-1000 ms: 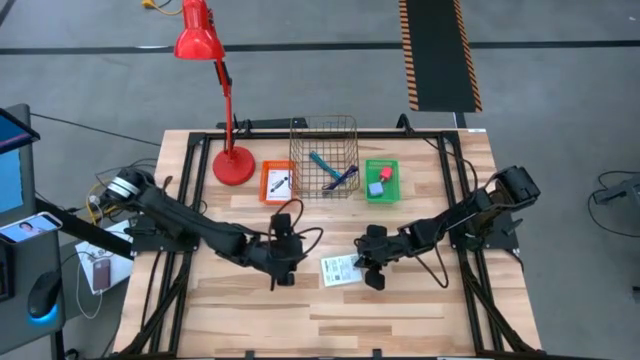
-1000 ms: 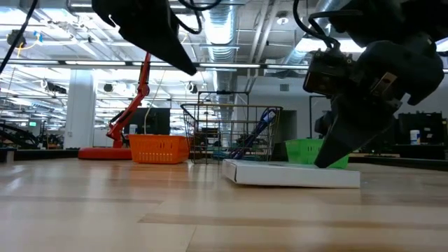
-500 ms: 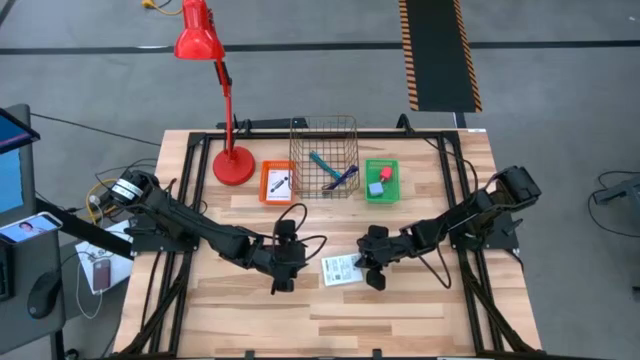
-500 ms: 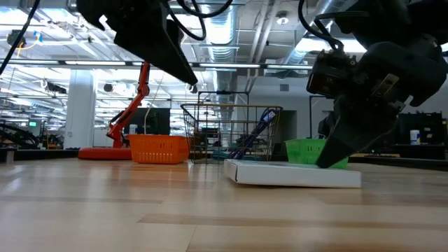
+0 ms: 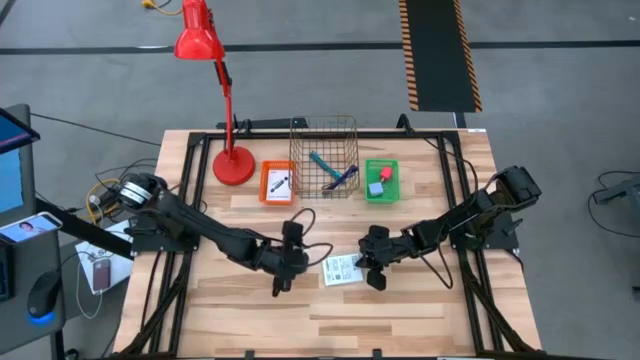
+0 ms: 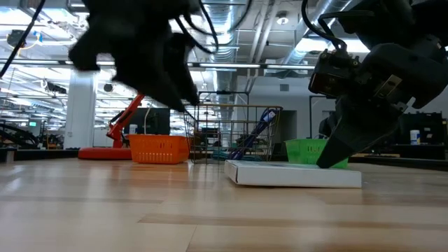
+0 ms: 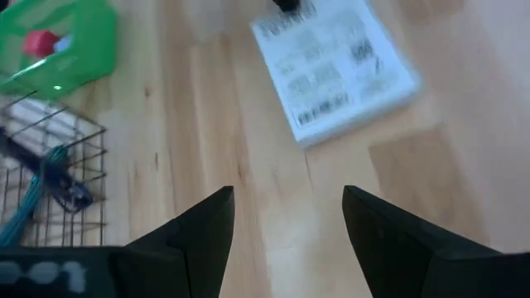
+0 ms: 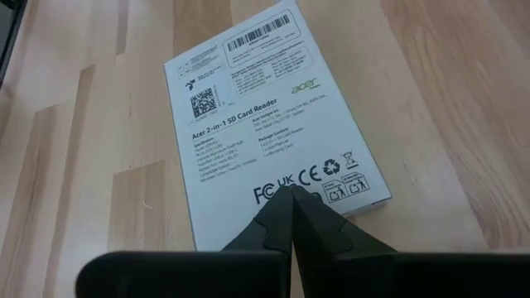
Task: Pick and place items into bin
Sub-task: Put the card reader box into the orange basket
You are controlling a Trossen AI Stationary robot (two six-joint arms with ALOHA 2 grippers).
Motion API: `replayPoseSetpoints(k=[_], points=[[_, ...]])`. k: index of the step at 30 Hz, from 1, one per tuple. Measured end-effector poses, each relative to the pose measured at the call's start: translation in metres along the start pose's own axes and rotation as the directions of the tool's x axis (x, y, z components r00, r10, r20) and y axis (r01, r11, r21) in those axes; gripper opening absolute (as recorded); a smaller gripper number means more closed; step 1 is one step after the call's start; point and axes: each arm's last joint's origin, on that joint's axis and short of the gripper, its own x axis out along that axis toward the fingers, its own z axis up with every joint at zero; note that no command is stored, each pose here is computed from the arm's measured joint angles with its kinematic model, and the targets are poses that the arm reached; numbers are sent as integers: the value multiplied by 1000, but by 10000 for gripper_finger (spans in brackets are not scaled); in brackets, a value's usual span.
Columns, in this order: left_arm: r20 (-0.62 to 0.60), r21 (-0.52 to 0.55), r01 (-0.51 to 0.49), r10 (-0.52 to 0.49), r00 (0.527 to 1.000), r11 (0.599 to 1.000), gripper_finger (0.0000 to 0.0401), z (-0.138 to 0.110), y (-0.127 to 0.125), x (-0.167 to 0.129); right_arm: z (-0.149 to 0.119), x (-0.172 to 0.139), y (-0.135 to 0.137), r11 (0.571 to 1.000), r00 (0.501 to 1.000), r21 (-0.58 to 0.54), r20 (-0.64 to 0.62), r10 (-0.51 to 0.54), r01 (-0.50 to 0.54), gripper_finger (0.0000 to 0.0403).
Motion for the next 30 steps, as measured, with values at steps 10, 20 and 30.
replayPoseSetpoints(k=[10,20,30], points=[[-33,410,-13,29,999,912,215,-12,-21,53,0,0,0,1000,1000,-2,4,2,-2,0],[24,653,-15,-1,1000,757,215,-7,-2,65,0,0,0,1000,1000,0,5,26,-26,0],[-41,807,43,-17,999,589,215,-15,-2,71,0,0,0,1000,1000,-8,7,23,-23,0]])
